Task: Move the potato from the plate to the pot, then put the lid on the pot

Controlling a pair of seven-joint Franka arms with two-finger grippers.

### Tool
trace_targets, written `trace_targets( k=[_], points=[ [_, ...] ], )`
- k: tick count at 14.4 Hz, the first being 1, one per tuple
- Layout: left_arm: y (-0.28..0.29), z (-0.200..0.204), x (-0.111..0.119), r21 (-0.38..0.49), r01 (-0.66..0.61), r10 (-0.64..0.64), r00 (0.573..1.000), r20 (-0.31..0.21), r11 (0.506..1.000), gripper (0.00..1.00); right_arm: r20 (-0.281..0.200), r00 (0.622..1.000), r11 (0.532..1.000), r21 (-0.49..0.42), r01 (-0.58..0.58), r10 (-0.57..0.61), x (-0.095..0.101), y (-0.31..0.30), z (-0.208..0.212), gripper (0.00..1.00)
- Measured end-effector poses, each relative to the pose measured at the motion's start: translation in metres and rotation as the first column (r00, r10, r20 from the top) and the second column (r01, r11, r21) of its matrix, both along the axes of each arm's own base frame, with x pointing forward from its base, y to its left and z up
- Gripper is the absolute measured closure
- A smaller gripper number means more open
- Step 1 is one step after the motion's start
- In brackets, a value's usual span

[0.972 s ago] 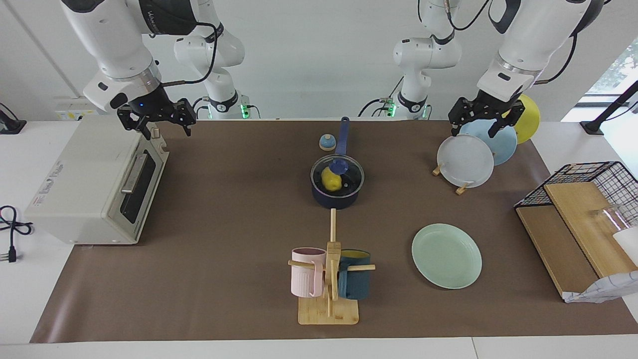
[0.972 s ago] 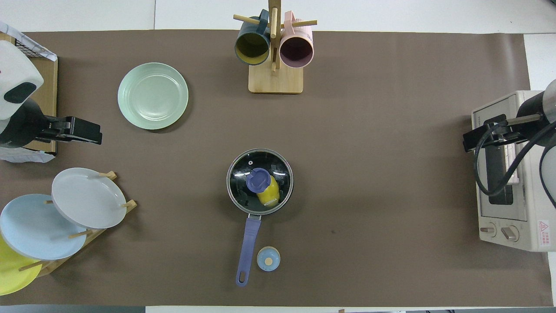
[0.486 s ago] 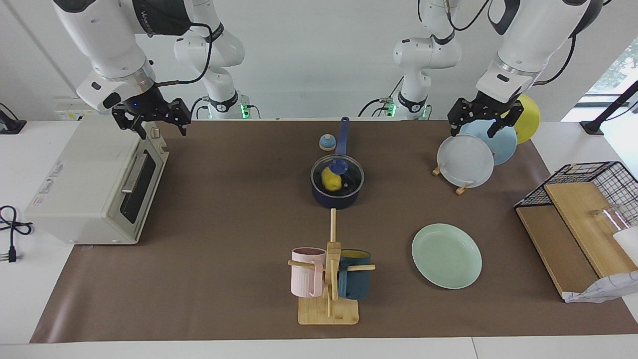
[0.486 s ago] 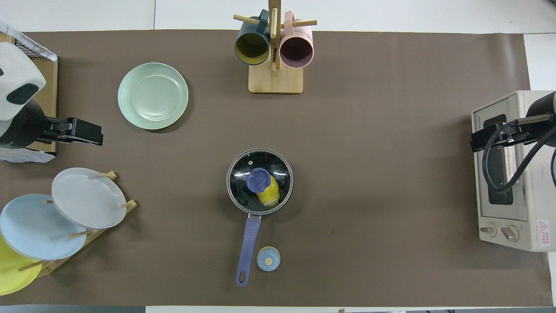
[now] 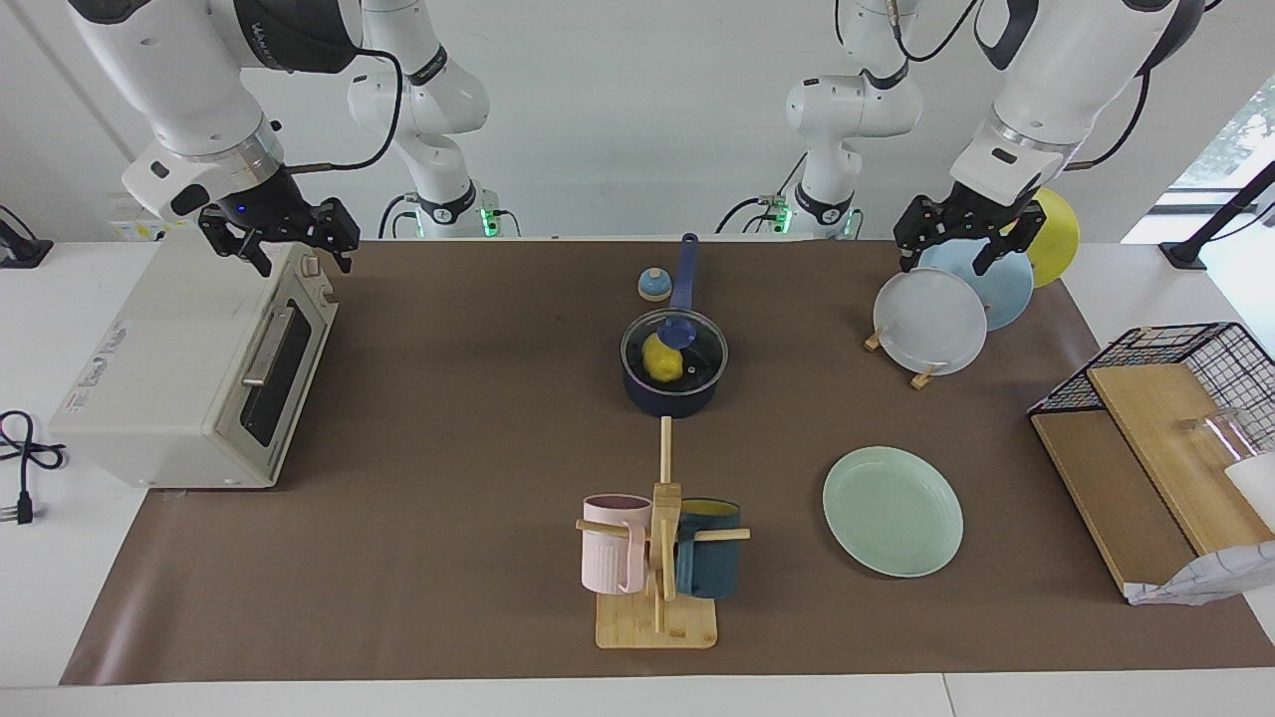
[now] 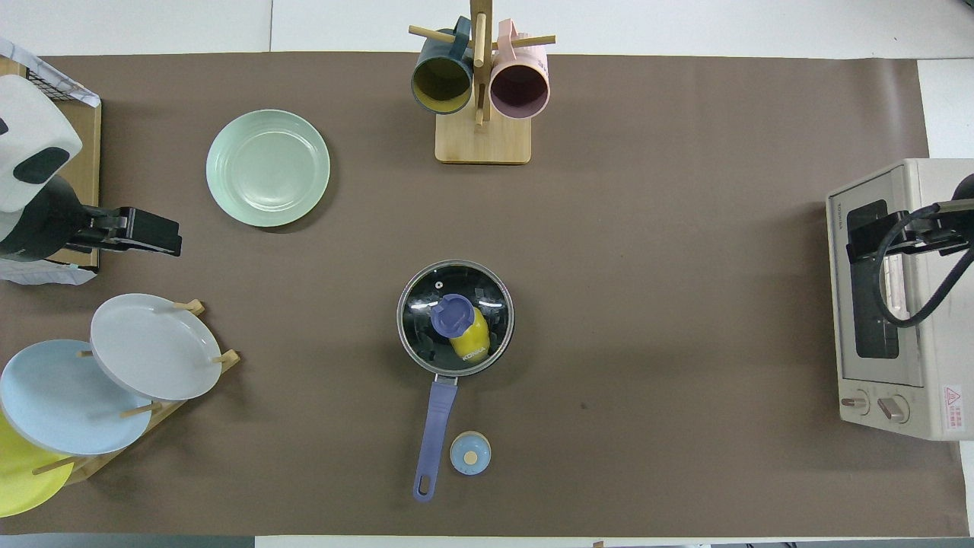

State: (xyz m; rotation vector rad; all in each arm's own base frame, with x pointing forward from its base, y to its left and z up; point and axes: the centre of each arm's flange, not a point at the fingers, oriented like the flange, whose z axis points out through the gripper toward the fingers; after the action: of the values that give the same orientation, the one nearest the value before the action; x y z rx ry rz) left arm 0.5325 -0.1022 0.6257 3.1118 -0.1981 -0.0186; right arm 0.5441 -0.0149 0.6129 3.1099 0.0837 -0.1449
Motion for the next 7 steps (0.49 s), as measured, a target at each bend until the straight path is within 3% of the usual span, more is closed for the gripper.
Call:
trace_targets(
  k=[7],
  points=[
    [-0.0009,-0.0001,-0.0003,0.0,0.002,-0.002,1.0,-0.001,1.0,0.0,0.0,1.0,1.0,0.0,-0.001,0.001,0.0,0.0009,0.0,0.0]
  ],
)
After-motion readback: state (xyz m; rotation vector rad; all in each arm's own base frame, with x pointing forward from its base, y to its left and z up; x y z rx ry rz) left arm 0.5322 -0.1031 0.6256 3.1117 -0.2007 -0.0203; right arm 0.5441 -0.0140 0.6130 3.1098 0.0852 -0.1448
